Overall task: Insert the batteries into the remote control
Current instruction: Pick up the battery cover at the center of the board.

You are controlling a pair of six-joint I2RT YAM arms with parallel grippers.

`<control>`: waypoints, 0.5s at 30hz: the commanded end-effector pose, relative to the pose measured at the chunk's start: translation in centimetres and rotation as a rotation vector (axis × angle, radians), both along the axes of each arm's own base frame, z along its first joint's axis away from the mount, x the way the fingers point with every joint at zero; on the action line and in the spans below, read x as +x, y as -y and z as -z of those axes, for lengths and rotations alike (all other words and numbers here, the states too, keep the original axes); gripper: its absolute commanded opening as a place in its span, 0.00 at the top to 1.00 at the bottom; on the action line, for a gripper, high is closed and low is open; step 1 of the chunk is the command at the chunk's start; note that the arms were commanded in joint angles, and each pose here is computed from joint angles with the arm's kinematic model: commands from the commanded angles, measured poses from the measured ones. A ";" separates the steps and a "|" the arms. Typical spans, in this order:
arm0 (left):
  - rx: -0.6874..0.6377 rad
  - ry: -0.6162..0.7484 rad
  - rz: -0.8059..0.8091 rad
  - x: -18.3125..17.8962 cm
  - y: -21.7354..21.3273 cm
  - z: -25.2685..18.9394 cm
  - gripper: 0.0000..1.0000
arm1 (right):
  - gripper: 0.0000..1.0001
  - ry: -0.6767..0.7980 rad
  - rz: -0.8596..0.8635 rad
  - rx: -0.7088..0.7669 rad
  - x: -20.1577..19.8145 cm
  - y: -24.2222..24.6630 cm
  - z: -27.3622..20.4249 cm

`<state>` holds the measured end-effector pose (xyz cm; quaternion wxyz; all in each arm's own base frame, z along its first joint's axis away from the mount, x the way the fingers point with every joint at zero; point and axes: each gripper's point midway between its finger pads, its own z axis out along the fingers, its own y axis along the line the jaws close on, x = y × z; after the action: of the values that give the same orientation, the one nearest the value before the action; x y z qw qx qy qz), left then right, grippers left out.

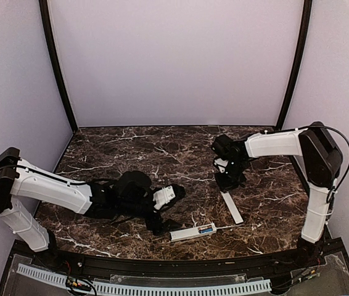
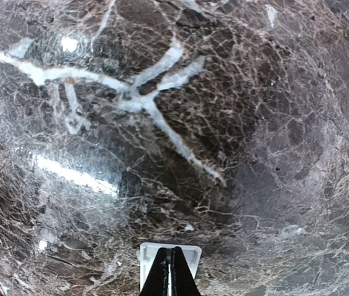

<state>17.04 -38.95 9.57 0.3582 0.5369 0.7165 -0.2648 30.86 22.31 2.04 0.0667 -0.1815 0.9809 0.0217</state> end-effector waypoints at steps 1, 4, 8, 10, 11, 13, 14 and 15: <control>-0.009 -0.009 -0.002 0.0 -0.3 0.0 0.11 | 1.00 -0.046 0.008 -0.047 -1.6 1.3 1.3; -0.009 -0.007 -0.001 0.0 -0.3 0.0 0.11 | 1.00 -0.049 0.001 -0.044 -1.8 1.2 1.6; -0.010 -0.007 -0.005 0.1 -0.3 -0.2 0.11 | 1.00 -0.051 -0.008 -0.019 -1.9 0.8 1.5; -0.021 -0.006 -0.009 0.1 -0.3 -0.5 0.11 | 1.00 -0.029 -0.017 0.017 -1.7 0.3 0.3; -0.025 -0.006 -0.010 0.1 -0.3 -0.6 0.11 | 1.00 -0.008 -0.024 0.034 -1.5 0.1 -0.3; -0.047 -0.006 -0.023 0.4 -0.4 -1.1 0.11 | 1.00 0.016 -0.049 0.105 -1.4 -1.0 -2.1; -0.061 -0.007 -0.036 0.7 -0.4 -1.5 0.11 | 1.00 0.035 -0.059 0.124 -1.3 -1.2 -2.8; -0.069 -0.008 -0.045 0.9 -0.5 -1.7 0.11 | 1.00 0.052 -0.063 0.136 -1.2 -1.3 -3.3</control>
<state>17.46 -38.88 9.78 0.3634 0.5285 0.7191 -0.2675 29.92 22.47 2.57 0.0732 -0.1891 0.9782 0.0459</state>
